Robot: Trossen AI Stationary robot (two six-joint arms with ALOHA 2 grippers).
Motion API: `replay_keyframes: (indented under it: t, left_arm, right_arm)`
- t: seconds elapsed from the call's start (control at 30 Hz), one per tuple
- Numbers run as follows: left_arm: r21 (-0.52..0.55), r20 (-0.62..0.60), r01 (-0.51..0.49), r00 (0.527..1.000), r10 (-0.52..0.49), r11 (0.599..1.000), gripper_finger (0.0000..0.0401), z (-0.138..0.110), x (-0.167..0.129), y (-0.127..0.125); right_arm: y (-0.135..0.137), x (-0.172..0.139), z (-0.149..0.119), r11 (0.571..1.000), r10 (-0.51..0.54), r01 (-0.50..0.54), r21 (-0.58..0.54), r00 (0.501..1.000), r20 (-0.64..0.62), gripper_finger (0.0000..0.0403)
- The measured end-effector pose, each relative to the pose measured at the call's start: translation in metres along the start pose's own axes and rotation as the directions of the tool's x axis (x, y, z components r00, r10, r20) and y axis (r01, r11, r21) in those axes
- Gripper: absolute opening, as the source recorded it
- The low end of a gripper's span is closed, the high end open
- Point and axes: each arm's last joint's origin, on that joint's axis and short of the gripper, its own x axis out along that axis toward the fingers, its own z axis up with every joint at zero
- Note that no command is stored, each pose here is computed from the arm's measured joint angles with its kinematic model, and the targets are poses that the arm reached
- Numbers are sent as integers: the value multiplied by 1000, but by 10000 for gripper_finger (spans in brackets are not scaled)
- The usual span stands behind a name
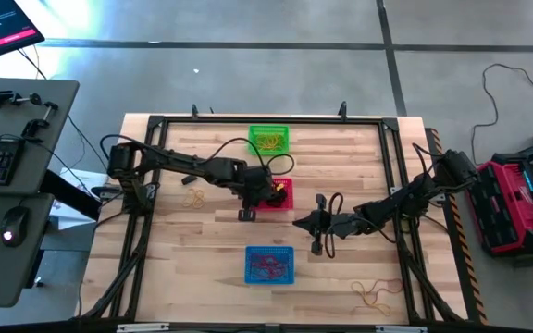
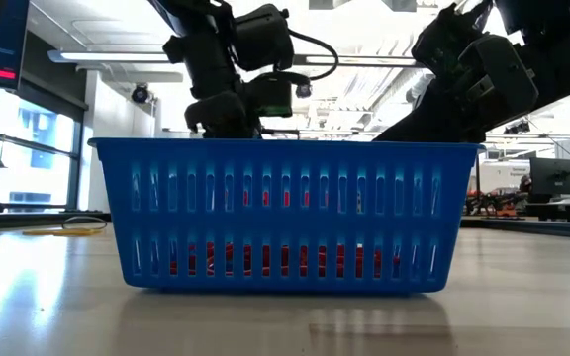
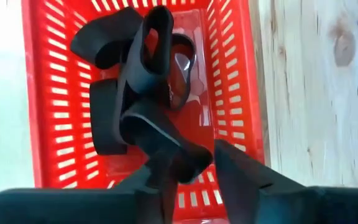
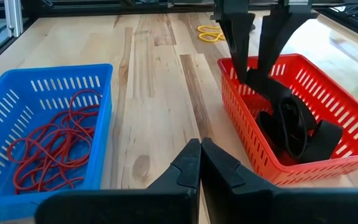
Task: Sort rubber bands into baskets
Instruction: Put the black rubber band into the red bin, then put the yellow rubber band into the green bin
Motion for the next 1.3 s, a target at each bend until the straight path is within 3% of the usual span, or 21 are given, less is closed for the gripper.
replay_keyframes:
  t: [0.2, 0.4, 0.5, 0.63, 0.77, 0.93, 1.1, 1.3]
  left_arm:
    - [-1, -13, 1, 1000, -1, 1000, 129, -1, 0, 0]
    - [9, -20, -19, 1000, 19, 1000, 133, -2, -1, -1]
    - [-20, -17, -89, 996, 89, 996, 114, -1, -5, -3]
    - [20, 67, -171, 983, 169, 985, 54, 5, -13, -19]
    - [29, 216, -213, 955, 202, 977, 6, 5, -18, -35]
    - [4, 377, -188, 910, 172, 982, 4, -4, -25, -49]
    - [-17, 532, -157, 835, 142, 987, 1, -16, -34, -63]
    - [-35, 679, -112, 726, 106, 993, 1, -33, -45, -77]
  right_arm:
    - [0, 0, 0, 1000, 0, 0, -1, 1000, -1, 0]
    - [0, 0, 0, 1000, 0, 0, -1, 1000, -2, 0]
    - [0, 0, 0, 1000, 0, 0, -2, 1000, -4, 0]
    - [4, -2, -2, 1000, 11, -11, -15, 1000, -9, 0]
    - [6, -3, -2, 1000, 18, -18, -16, 1000, -12, 0]
    - [10, -5, -3, 999, 33, -33, -13, 999, -12, 0]
    - [11, -9, 0, 990, 116, -113, 87, 993, -28, 1]
    - [28, -14, 7, 987, 126, -95, 126, 957, -261, 30]
